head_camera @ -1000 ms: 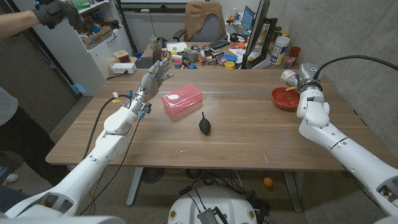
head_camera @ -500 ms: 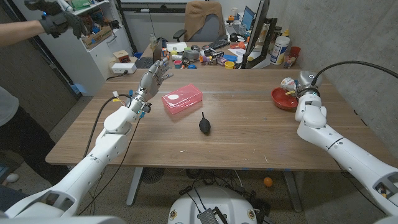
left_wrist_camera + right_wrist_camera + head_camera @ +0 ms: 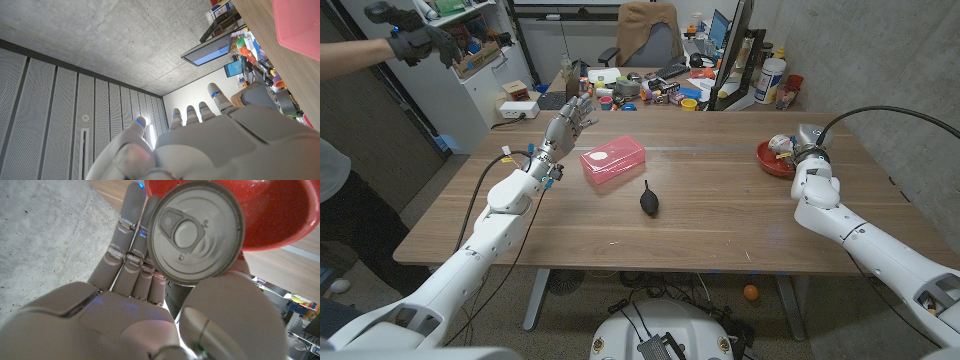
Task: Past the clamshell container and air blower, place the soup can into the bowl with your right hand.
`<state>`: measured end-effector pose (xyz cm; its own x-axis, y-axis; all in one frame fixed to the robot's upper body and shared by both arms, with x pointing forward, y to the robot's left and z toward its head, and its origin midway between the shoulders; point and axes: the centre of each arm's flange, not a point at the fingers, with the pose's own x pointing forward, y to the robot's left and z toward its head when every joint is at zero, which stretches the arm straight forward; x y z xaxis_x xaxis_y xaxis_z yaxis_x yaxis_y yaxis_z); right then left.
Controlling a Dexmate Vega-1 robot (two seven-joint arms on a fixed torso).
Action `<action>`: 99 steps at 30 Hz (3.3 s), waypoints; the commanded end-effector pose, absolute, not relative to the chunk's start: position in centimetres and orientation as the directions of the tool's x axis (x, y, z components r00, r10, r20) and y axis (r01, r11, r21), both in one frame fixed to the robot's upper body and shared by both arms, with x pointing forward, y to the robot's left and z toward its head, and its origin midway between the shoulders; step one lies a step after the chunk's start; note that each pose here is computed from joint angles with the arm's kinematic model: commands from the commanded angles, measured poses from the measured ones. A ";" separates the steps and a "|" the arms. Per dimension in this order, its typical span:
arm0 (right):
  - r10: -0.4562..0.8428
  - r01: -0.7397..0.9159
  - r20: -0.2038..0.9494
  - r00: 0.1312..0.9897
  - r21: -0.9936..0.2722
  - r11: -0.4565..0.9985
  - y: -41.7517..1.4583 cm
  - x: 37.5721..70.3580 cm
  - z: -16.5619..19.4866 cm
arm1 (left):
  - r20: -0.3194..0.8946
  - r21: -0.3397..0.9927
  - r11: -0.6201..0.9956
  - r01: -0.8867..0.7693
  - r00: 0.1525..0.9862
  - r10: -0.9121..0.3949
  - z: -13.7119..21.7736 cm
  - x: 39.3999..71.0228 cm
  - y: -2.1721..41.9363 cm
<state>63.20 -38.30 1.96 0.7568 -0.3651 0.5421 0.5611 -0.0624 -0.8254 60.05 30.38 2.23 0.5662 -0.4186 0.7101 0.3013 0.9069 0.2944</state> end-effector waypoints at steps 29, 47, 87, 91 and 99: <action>-0.346 0.419 0.405 0.846 -0.907 -0.038 -37.3 65.1 2.0 | 0.713 0.286 0.909 0.303 0.566 -0.413 2.5 61.1 31.4; -0.347 0.337 0.333 0.877 -0.940 -0.050 -37.5 64.2 3.9 | 0.712 0.286 0.907 0.308 0.565 -0.416 2.7 61.6 31.4; -0.262 0.525 0.541 0.799 -0.841 -0.135 -35.8 56.9 10.4 | 0.720 0.290 0.902 0.318 0.549 -0.425 2.8 61.2 31.3; -0.253 0.534 0.551 0.795 -0.834 -0.138 -35.7 56.6 10.6 | 0.720 0.291 0.902 0.320 0.548 -0.427 2.7 61.2 31.3; -0.218 0.585 0.605 0.766 -0.796 -0.154 -35.1 55.4 11.1 | 0.719 0.290 0.901 0.322 0.548 -0.427 2.5 61.2 31.5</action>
